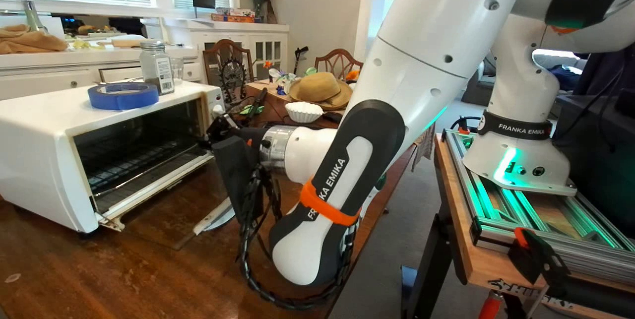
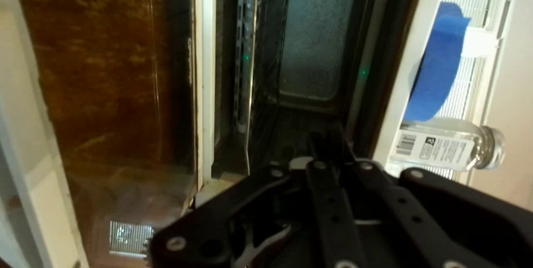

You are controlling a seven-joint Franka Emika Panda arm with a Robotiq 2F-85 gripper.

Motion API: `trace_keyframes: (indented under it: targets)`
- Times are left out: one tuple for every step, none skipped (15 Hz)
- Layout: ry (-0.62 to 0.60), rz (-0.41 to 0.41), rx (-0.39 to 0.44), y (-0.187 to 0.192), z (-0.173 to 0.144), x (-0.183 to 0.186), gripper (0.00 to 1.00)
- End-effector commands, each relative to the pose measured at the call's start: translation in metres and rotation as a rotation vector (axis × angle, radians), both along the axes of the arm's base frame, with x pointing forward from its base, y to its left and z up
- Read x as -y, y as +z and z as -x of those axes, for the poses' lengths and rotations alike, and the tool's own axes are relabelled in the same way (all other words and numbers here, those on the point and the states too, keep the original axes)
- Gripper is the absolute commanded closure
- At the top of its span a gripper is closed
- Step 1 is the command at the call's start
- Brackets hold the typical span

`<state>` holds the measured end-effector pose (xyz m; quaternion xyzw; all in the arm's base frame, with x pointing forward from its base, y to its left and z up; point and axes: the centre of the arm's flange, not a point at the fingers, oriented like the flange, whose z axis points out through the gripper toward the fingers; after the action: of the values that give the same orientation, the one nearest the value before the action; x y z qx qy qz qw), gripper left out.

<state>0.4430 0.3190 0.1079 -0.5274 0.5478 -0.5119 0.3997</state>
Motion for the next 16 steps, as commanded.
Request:
trace_keyframes:
  targets:
    - [-0.068,0.027,-0.008,0.026,0.03,0.026,0.98]
    - [-0.061,0.045,-0.018,0.031,0.03,0.031,0.98]
    - [-0.047,0.064,-0.027,0.035,0.027,0.036,0.98]
    - [-0.053,0.073,-0.032,0.038,0.028,0.041,0.98]
    - [-0.036,0.084,-0.048,0.041,0.025,0.046,0.98]
    - [-0.017,0.097,-0.061,0.044,0.024,0.05,0.98]
    - [0.008,0.114,-0.077,0.047,0.021,0.055,0.98]
    - [0.033,0.131,-0.088,0.05,0.019,0.058,0.98]
    - [0.077,0.158,-0.103,0.055,0.015,0.063,0.98]
    - [0.111,0.19,-0.121,0.057,0.013,0.066,0.98]
    - [0.135,0.216,-0.143,0.063,0.006,0.072,0.98]
    - [0.158,0.242,-0.148,0.065,0.001,0.077,0.98]
    - [0.166,0.276,-0.154,0.072,0.003,0.083,0.98]
    - [0.176,0.298,-0.167,0.072,0.0,0.087,0.98]
    - [0.172,0.313,-0.182,0.076,0.001,0.094,0.98]
    - [0.176,0.331,-0.193,0.08,0.0,0.101,0.98]
